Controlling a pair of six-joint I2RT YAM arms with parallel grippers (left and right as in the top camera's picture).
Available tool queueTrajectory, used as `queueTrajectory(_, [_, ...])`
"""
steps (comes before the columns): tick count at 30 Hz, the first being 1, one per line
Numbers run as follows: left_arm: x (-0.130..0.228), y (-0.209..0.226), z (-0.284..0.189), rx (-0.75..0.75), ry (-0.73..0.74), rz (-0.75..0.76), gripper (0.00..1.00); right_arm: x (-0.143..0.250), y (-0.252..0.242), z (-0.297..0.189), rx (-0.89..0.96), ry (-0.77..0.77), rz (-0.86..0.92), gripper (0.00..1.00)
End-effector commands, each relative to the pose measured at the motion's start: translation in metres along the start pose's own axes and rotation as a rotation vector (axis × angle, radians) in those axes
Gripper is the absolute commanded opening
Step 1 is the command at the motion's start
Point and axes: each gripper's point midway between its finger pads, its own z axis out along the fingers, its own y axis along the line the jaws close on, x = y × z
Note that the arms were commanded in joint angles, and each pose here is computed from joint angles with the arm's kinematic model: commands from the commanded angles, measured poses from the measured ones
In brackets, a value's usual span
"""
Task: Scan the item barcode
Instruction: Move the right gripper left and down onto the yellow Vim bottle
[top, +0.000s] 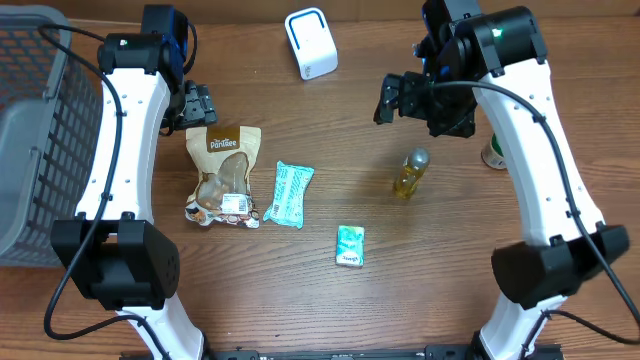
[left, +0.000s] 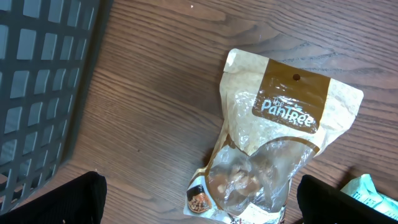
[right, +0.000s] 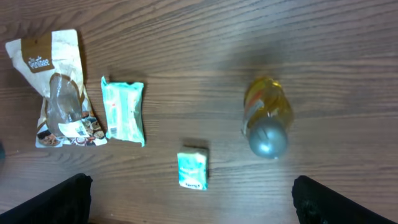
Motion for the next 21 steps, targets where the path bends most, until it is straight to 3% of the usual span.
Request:
queueTrajectory(1, [-0.005, 0.001, -0.009, -0.001, -0.032, -0.001, 0.99, 0.017, 0.0, -0.036, -0.025, -0.083, -0.014, 1.0])
queueTrajectory(8, [-0.005, 0.001, -0.009, -0.001, -0.031, 0.0, 0.99, 0.037, -0.02, -0.045, 0.04, -0.106, 0.019, 1.0])
queueTrajectory(11, [-0.005, 0.001, -0.009, -0.001, -0.031, 0.0, 1.0, 0.035, -0.038, -0.031, 0.132, -0.104, 0.094, 1.0])
queueTrajectory(21, [-0.005, 0.001, -0.009, -0.001, -0.032, -0.001, 0.99, 0.032, -0.049, 0.034, 0.153, -0.046, 0.102, 1.0])
